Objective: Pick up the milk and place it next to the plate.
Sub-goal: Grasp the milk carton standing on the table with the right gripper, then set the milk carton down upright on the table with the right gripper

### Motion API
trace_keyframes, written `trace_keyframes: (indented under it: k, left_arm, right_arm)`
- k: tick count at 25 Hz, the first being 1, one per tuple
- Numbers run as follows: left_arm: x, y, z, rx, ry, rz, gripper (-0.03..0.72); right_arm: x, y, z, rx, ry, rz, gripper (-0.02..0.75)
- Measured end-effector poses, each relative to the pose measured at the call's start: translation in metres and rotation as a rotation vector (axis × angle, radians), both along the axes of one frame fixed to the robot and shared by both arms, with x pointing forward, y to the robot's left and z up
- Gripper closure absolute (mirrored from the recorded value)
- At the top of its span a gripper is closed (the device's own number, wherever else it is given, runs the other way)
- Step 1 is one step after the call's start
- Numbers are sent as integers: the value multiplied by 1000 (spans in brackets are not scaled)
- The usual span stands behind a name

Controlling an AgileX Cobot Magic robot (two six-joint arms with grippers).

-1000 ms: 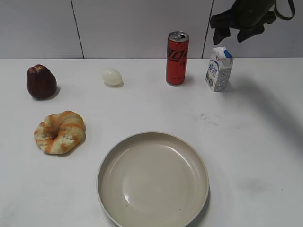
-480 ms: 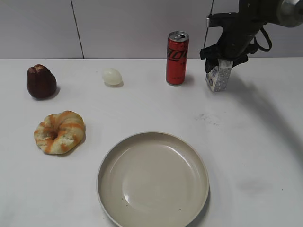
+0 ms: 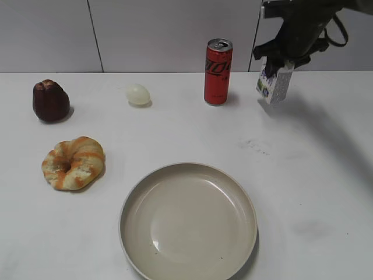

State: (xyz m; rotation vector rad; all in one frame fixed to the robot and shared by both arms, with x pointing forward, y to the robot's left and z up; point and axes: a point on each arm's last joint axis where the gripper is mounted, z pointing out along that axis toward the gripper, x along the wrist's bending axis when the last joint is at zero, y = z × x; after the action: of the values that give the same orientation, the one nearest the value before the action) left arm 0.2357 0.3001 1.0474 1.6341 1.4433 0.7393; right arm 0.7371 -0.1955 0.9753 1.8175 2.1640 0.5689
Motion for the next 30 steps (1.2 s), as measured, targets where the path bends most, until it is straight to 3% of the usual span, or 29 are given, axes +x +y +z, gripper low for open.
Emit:
trace_keyframes:
  k: [7, 12, 17, 22, 25, 30]
  left_arm:
    - [0, 0, 0, 0, 0, 0, 479]
    - [0, 0, 0, 0, 0, 0, 479]
    - [0, 0, 0, 0, 0, 0, 479]
    - [0, 0, 0, 0, 0, 0, 479]
    - [0, 0, 0, 0, 0, 0, 479]
    - [0, 0, 0, 0, 0, 0, 479]
  right_arm:
    - [-42, -1, 107, 13, -113, 87, 438]
    - [-86, 30, 142, 55, -142, 243, 439]
    - [-126, 99, 116, 9, -100, 536, 439]
    - [-154, 157, 78, -85, -178, 879, 439]
    - [-156, 174, 55, -152, -205, 1037, 439]
    - [-146, 180, 4, -209, -122, 1128, 439]
